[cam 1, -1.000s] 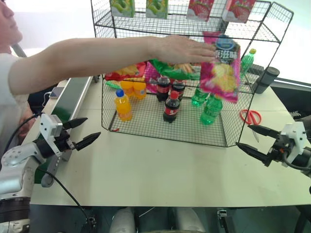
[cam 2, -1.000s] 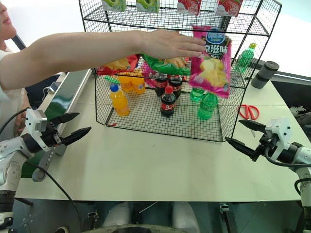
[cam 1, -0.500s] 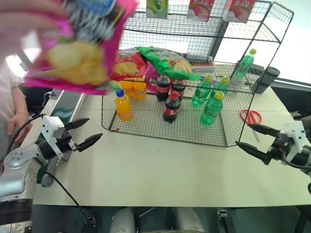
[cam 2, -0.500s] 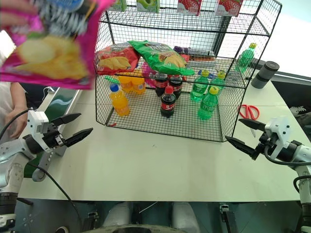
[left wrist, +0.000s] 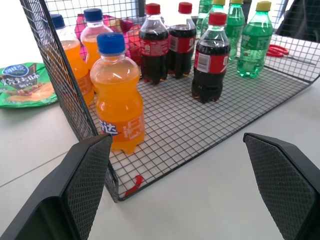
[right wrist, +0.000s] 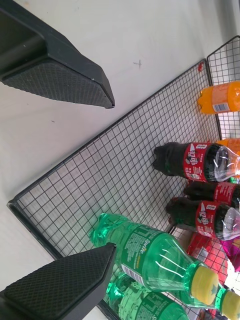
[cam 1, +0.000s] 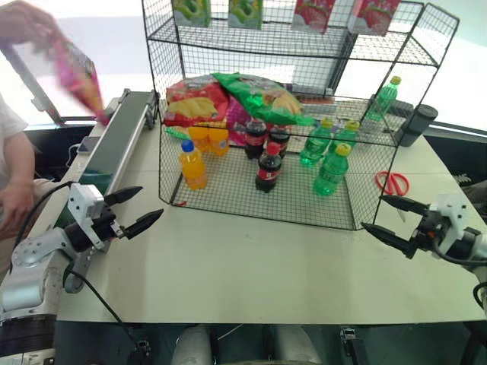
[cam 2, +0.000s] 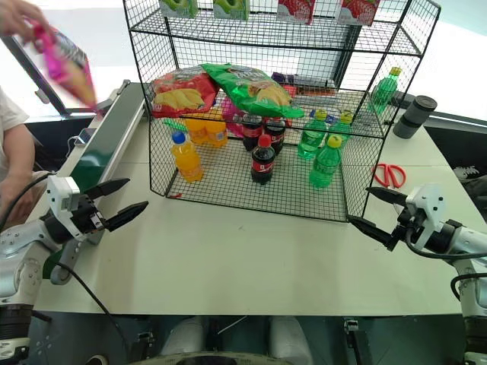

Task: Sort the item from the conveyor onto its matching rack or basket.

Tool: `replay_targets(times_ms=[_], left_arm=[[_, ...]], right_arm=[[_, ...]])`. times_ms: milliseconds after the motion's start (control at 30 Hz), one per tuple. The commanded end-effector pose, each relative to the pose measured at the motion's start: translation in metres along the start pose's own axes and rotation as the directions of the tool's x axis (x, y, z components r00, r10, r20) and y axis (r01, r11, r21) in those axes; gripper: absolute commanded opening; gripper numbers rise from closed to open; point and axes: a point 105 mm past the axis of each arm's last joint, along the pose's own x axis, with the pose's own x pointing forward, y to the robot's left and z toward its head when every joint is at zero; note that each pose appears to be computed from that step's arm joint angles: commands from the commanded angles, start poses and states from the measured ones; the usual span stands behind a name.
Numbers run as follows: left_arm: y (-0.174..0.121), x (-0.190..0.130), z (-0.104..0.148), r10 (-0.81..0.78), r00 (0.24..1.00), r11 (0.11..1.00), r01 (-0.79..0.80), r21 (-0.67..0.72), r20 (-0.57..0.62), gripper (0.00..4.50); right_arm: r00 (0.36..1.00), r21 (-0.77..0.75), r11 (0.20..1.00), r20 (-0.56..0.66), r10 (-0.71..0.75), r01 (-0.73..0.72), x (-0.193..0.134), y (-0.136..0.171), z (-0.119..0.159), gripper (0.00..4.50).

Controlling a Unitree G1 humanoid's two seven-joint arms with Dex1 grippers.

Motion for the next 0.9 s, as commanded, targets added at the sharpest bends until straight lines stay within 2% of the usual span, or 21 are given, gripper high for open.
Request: replay_targets(times_ms=[33, 433, 900], left_arm=[[0.000, 0.002, 0.009, 0.012, 1.000, 0.999, -0.013, 0.031, 0.026, 4.46], [0.001, -0.005, 0.003, 0.046, 0.999, 0.999, -0.047, -0.008, -0.015, 4.46], [0.013, -0.011, 0.011, 0.105, 0.994, 0.994, -0.105, -0.004, 0.014, 4.46]], right_arm=[[1.000, -0.025, 1.000, 0.026, -0.003, 0.003, 0.001, -0.003, 0.009, 4.50], [0.999, -0.030, 0.999, 0.027, 0.026, -0.025, 0.007, -0.001, 0.011, 4.50], [0.998, -0.031, 0.998, 0.047, 0.051, -0.049, 0.016, 0.004, 0.015, 4.50]])
